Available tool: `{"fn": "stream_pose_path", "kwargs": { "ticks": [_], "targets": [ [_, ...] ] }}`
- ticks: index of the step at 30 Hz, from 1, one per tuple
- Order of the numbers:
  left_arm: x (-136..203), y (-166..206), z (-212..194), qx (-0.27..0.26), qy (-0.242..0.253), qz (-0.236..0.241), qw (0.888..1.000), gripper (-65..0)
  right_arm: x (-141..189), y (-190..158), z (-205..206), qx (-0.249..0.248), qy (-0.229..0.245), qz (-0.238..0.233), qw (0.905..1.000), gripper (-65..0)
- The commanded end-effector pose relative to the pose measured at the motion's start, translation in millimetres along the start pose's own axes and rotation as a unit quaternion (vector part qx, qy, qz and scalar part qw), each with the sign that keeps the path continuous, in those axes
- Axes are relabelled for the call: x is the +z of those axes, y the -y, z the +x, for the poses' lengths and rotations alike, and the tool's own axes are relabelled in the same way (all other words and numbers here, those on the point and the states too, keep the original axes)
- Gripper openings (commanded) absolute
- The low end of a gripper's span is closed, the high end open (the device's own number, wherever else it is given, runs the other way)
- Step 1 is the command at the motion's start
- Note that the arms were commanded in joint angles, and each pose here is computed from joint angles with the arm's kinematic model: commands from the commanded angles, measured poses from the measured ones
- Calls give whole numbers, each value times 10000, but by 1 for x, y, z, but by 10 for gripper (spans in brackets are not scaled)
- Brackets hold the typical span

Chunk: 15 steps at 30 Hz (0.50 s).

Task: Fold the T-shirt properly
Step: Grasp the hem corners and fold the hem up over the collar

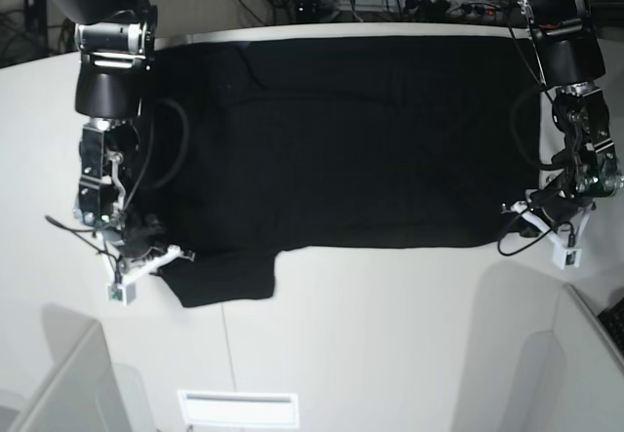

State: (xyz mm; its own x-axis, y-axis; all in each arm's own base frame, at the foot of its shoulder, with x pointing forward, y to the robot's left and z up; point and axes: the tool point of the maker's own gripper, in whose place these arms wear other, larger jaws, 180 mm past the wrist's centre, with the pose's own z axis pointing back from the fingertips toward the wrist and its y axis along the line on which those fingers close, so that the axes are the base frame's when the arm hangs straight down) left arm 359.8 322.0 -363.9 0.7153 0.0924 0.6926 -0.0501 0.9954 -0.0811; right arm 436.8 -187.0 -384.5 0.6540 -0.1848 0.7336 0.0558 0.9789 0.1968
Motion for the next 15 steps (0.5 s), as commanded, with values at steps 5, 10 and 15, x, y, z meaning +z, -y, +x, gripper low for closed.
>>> {"fn": "stream_pose_path", "kwargs": {
  "ticks": [5, 10, 15],
  "targets": [
    [38, -26, 25, -104, 461, 368, 9982, -650, 16, -2, 24, 121, 433, 60, 9990, -650],
    [58, -27, 17, -279, 400, 486, 9976, -650, 26, -4, 14, 192, 488, 71, 9986, -650],
    [78, -22, 13, -446, 513, 295, 9973, -650, 39, -7, 6, 273, 561, 85, 9980, -650]
  ]
}}
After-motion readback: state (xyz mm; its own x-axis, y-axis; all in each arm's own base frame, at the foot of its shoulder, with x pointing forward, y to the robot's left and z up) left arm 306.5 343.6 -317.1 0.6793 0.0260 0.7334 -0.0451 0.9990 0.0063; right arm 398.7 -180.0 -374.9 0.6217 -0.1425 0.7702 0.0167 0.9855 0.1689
